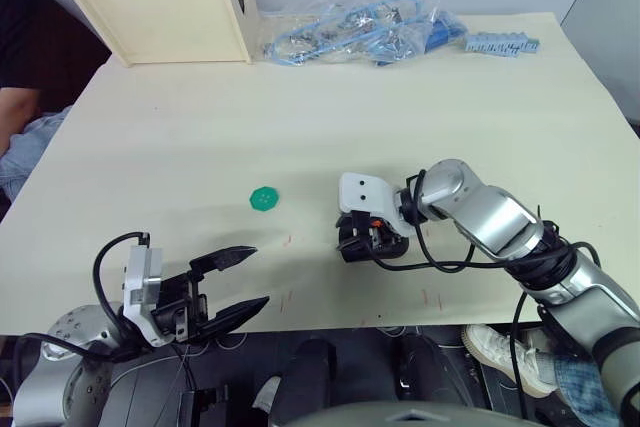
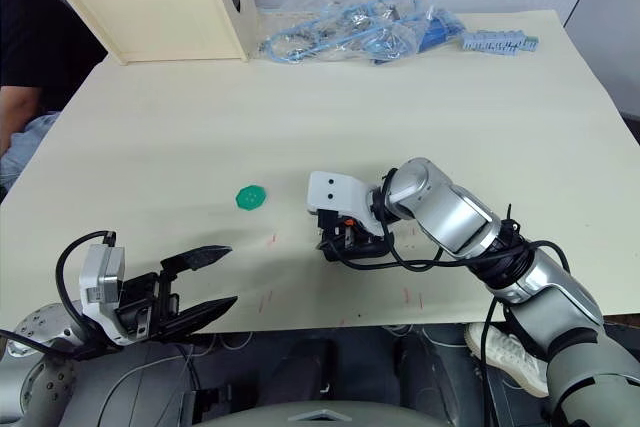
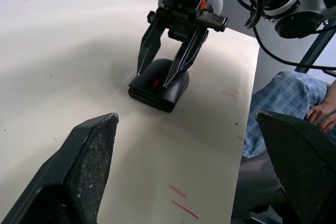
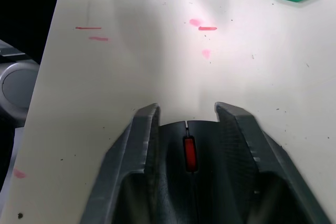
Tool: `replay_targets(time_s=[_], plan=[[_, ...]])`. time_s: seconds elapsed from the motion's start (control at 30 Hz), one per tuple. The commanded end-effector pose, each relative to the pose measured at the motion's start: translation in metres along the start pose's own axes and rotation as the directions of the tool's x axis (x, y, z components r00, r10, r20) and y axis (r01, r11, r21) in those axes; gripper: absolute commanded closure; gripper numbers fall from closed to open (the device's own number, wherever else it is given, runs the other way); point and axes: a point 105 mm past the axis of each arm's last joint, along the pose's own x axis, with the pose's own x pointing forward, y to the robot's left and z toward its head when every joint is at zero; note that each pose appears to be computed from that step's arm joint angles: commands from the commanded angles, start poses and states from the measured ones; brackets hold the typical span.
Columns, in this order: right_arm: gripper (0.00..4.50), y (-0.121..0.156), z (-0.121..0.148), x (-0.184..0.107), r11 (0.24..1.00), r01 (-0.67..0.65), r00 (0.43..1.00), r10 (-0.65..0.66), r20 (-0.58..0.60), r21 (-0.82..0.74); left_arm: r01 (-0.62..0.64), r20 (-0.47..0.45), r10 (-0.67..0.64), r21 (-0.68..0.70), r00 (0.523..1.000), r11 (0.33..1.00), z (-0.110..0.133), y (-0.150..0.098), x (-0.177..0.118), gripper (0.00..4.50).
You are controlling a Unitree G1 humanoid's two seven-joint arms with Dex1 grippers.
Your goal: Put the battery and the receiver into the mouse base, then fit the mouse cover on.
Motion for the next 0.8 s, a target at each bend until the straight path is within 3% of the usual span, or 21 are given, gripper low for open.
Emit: replay_targets(time_s=[0.03, 0.33, 0.6, 0.8], plan=[[2.49, -0.001, 0.008, -0.001, 0.999, 0.008, 1.0, -0.007, 0.005, -0.041, 0.004, 0.009, -0.004, 0.046, 1.0, 0.999, 0.009, -0.003, -0.001, 0.0], [2.49, -0.003, 0.0, 0.002, 1.0, 0.013, 1.0, -0.014, -0.012, -0.025, 0.003, 0.007, -0.003, 0.043, 1.0, 0.999, 0.009, -0.004, -0.001, 0.0], [2.49, 0.002, -0.034, 0.011, 0.999, -0.02, 0.994, 0.024, -0.109, 0.034, 0.001, 0.003, -0.001, 0.038, 1.0, 0.999, 0.008, -0.003, -0.001, 0.0], [2.49, 0.004, -0.045, 0.015, 0.997, -0.034, 0.99, 0.042, -0.132, 0.064, 0.002, 0.004, -0.002, 0.035, 1.0, 0.999, 0.008, -0.004, 0.0, 0.0]])
